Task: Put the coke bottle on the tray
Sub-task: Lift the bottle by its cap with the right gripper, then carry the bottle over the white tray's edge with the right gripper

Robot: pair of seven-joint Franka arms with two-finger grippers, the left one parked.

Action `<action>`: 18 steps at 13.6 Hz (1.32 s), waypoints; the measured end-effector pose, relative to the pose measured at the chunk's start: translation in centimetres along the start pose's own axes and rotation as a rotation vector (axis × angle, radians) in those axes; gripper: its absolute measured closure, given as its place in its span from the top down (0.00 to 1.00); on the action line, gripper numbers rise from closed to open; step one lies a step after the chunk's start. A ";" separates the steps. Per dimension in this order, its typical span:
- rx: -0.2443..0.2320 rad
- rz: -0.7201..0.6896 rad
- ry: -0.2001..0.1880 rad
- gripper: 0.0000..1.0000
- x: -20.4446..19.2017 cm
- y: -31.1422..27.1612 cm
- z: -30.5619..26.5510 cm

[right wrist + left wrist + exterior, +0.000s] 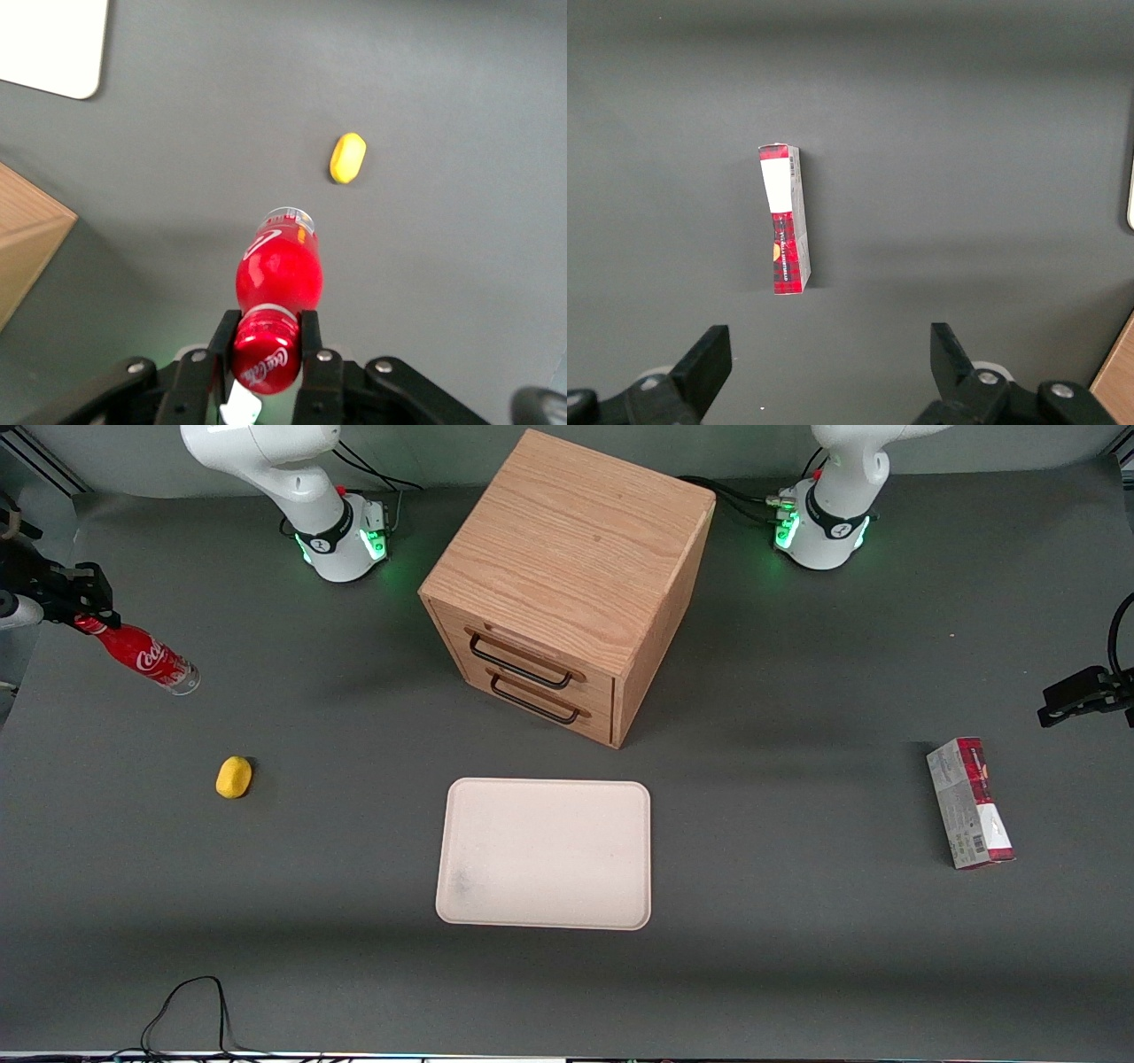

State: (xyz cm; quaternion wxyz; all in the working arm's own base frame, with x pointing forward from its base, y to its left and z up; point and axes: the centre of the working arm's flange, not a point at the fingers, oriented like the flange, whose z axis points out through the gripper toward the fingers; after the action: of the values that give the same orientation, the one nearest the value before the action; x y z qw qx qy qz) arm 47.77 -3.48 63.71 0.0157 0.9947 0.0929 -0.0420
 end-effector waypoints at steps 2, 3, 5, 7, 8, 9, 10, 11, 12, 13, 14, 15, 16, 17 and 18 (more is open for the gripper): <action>0.017 0.006 0.030 0.31 1.8 -2.7 -2.3; 0.016 0.000 0.044 0.31 2.7 -3.9 -3.3; 0.006 -0.021 0.062 0.31 4.4 -6.3 -5.1; 0.000 -0.049 0.065 0.31 6.0 -8.6 -6.7; -0.001 -0.058 0.067 0.31 6.9 -9.6 -7.2; 0.000 -0.063 0.075 0.31 7.9 -10.7 -7.6; 0.003 -0.066 0.081 0.31 8.9 -11.7 -7.8; 0.007 -0.064 0.085 0.31 9.9 -12.8 -7.6; 0.014 -0.064 0.086 0.31 11.0 -13.8 -7.3; 0.021 -0.062 0.086 0.31 12.1 -14.9 -6.8; 0.031 -0.061 0.088 0.31 13.3 -15.9 -6.1; 0.042 -0.065 0.094 0.31 14.7 -16.9 -5.2; 0.054 -0.073 0.103 0.31 16.1 -17.9 -4.1; 0.066 -0.085 0.113 0.31 17.5 -18.7 -2.9; 0.078 -0.098 0.120 0.31 18.7 -19.5 -1.7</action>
State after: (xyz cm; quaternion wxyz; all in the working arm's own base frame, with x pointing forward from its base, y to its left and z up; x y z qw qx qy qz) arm 62.56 19.16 63.34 -0.0305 0.9895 0.1404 0.0135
